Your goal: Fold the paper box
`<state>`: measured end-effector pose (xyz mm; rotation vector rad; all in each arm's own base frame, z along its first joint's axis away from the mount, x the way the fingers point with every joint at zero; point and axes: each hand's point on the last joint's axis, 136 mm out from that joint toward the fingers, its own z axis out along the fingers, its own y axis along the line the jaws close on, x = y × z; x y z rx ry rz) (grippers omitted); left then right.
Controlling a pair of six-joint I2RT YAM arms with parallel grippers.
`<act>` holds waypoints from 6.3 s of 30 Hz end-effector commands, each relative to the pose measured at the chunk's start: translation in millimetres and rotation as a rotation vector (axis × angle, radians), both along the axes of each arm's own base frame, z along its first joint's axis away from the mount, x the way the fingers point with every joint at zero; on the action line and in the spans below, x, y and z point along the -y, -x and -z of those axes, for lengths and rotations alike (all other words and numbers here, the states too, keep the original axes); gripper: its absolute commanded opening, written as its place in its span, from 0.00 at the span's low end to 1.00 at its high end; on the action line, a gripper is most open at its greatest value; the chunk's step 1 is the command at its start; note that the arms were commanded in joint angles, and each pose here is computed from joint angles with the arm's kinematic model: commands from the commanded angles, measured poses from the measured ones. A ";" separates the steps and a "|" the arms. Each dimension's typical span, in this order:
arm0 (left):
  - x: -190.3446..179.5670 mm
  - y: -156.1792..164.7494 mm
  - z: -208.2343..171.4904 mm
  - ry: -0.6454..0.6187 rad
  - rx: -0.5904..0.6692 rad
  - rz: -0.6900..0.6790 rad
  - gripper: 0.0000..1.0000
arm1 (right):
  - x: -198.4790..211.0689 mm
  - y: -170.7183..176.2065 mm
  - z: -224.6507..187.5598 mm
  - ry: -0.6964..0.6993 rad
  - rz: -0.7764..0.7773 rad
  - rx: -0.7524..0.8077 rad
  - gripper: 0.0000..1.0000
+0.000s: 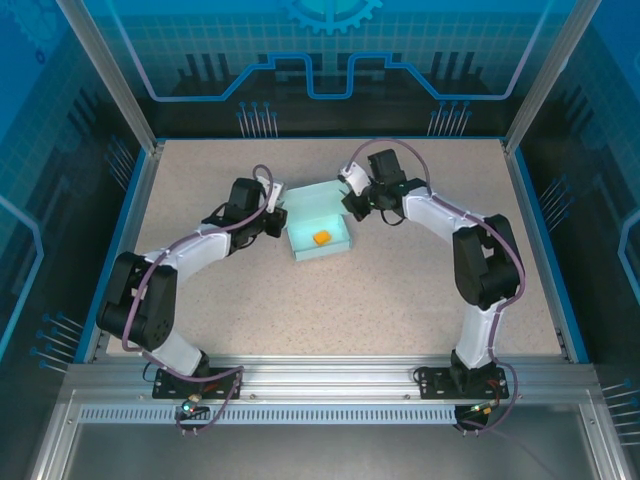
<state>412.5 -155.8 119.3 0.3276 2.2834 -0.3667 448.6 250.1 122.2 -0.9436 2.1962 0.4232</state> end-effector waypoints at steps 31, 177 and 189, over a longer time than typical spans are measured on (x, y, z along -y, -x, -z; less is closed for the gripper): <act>20.7 -28.0 -30.1 0.146 0.103 -0.508 0.01 | -9.2 4.9 -23.8 -0.108 0.580 0.087 0.00; -0.4 79.8 22.2 0.074 0.269 -0.499 0.48 | 3.6 113.9 61.8 -0.335 0.772 0.156 0.00; -1.7 89.6 19.8 0.076 0.226 -0.474 0.65 | 2.4 111.9 59.0 -0.286 0.763 0.180 0.00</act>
